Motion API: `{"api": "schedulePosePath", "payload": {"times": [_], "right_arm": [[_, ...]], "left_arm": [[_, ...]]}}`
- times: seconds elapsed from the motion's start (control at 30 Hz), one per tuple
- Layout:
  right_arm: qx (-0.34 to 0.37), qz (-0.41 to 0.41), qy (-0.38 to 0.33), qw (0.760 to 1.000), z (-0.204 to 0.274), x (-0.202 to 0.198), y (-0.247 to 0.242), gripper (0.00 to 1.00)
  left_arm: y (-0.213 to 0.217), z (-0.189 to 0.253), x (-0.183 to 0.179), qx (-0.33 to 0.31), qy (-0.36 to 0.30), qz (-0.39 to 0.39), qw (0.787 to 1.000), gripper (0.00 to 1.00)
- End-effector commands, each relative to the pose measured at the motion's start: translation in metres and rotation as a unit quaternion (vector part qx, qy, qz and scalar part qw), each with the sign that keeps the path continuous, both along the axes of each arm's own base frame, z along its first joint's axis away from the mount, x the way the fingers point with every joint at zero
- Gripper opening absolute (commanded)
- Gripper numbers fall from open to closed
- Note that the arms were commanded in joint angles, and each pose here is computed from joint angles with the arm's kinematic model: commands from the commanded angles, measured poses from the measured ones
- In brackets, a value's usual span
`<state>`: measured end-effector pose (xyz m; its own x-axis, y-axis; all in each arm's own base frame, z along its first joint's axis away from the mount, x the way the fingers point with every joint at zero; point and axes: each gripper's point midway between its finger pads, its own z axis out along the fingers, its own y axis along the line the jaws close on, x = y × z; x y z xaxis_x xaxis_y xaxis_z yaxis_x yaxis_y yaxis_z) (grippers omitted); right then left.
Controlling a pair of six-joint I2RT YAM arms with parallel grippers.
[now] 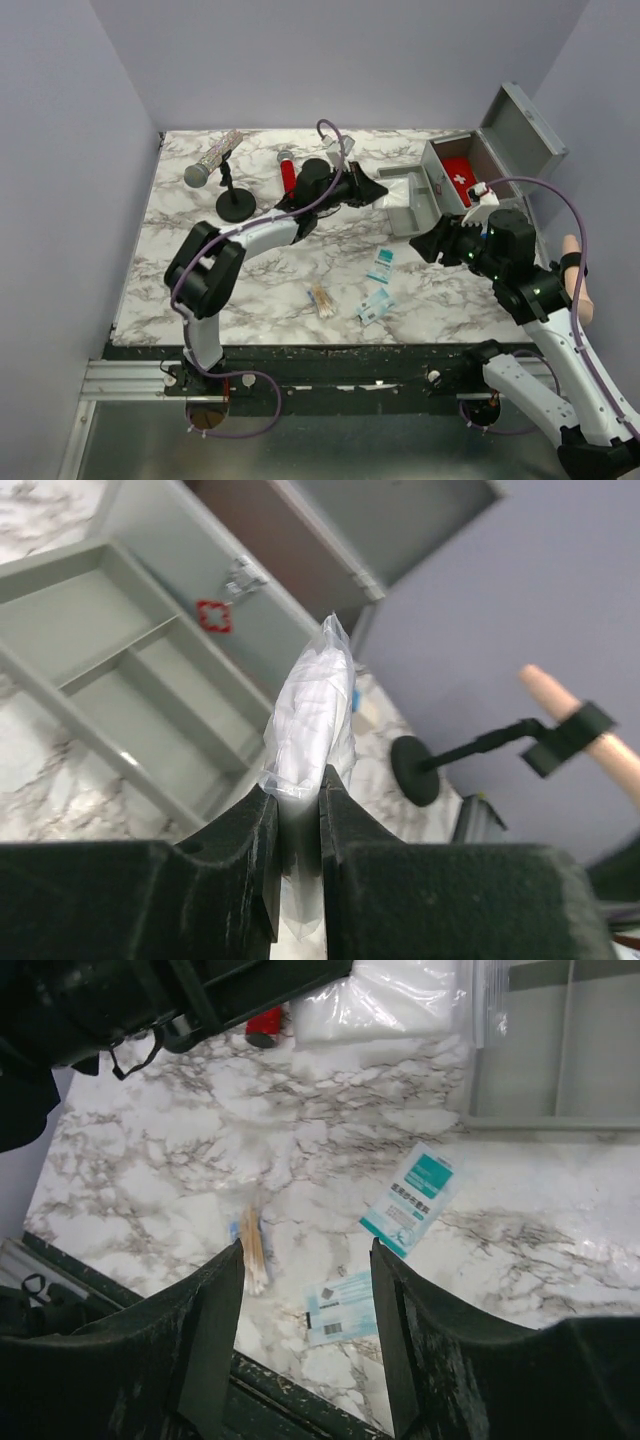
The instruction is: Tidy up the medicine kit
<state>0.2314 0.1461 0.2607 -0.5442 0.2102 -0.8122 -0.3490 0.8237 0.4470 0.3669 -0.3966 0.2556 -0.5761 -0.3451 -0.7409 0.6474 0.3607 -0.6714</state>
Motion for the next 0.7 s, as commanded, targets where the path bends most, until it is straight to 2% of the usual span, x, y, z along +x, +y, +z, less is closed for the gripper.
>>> {"api": "schedulePosePath", "payload": {"times": [0.0, 0.27, 0.37, 0.67], "right_arm": [[-0.037, -0.063, 0.029, 0.997, -0.033, -0.003, -0.025, 0.61], [-0.045, -0.078, 0.023, 0.996, -0.04, -0.004, -0.033, 0.6], [-0.049, -0.082, 0.031, 0.995, -0.048, -0.003, -0.034, 0.6], [-0.048, -0.091, 0.036, 0.994, -0.05, -0.001, -0.035, 0.59]], "left_arm": [[-0.015, -0.076, 0.045, 0.096, 0.058, 0.03, 0.993, 0.03], [-0.04, -0.071, 0.124, 0.087, 0.043, 0.045, 0.994, 0.02], [-0.046, -0.087, 0.148, 0.098, 0.058, 0.05, 0.992, 0.03], [-0.053, -0.13, 0.175, 0.109, 0.078, 0.057, 0.989, 0.02]]}}
